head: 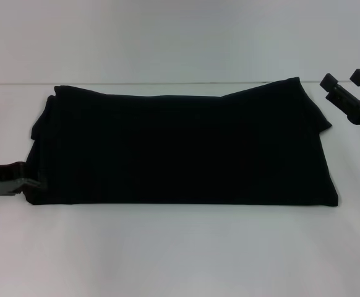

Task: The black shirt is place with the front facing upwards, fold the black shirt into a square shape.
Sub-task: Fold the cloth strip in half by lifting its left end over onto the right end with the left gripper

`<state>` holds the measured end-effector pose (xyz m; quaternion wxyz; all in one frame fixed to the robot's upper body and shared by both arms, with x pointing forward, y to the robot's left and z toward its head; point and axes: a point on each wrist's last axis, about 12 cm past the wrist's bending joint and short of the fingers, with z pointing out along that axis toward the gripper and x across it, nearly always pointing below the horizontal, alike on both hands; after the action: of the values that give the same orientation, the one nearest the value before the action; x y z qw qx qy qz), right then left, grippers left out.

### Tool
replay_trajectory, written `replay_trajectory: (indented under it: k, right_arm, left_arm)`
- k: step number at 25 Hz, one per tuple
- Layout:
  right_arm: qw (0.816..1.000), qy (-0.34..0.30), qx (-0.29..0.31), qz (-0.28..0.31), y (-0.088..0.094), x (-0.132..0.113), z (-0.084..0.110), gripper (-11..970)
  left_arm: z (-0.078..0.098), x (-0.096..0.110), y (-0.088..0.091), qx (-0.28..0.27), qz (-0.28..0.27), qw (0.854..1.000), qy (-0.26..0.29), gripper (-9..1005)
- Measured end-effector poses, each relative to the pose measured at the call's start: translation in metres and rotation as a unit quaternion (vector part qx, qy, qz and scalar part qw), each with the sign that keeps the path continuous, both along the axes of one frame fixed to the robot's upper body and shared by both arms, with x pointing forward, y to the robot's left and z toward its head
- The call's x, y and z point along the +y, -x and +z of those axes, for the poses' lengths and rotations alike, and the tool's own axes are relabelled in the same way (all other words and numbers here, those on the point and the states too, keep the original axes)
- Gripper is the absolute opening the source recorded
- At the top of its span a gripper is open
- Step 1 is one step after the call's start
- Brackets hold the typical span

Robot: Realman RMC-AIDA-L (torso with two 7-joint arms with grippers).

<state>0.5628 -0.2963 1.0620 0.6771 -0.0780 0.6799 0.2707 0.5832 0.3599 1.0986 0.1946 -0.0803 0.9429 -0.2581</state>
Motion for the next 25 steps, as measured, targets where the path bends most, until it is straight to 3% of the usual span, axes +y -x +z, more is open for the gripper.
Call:
replay_trajectory:
  k: [6, 9, 19, 25]
  right_arm:
    - [1.000, -0.003, -0.002, 0.003, 0.0003, 0.0005, 0.0006, 870]
    - [1.000, -0.004, -0.003, 0.003, 0.0008, 0.0003, 0.0008, 870]
    - [1.000, -0.005, -0.004, 0.003, 0.0010, 0.0000, 0.0012, 871]
    - [1.000, -0.007, -0.004, 0.003, 0.0017, -0.0003, 0.0010, 870]
  left_arm:
    - [0.0002, 0.0018, -0.0002, 0.002, -0.002, 1.000, -0.011, 303]
    - [0.0008, 0.0015, -0.0010, 0.000, -0.003, 1.000, -0.012, 316]
    - [0.0006, -0.0024, -0.0045, 0.002, -0.013, 0.999, -0.032, 497]
    - [0.0020, -0.0046, -0.0070, 0.000, -0.018, 0.999, -0.037, 490]
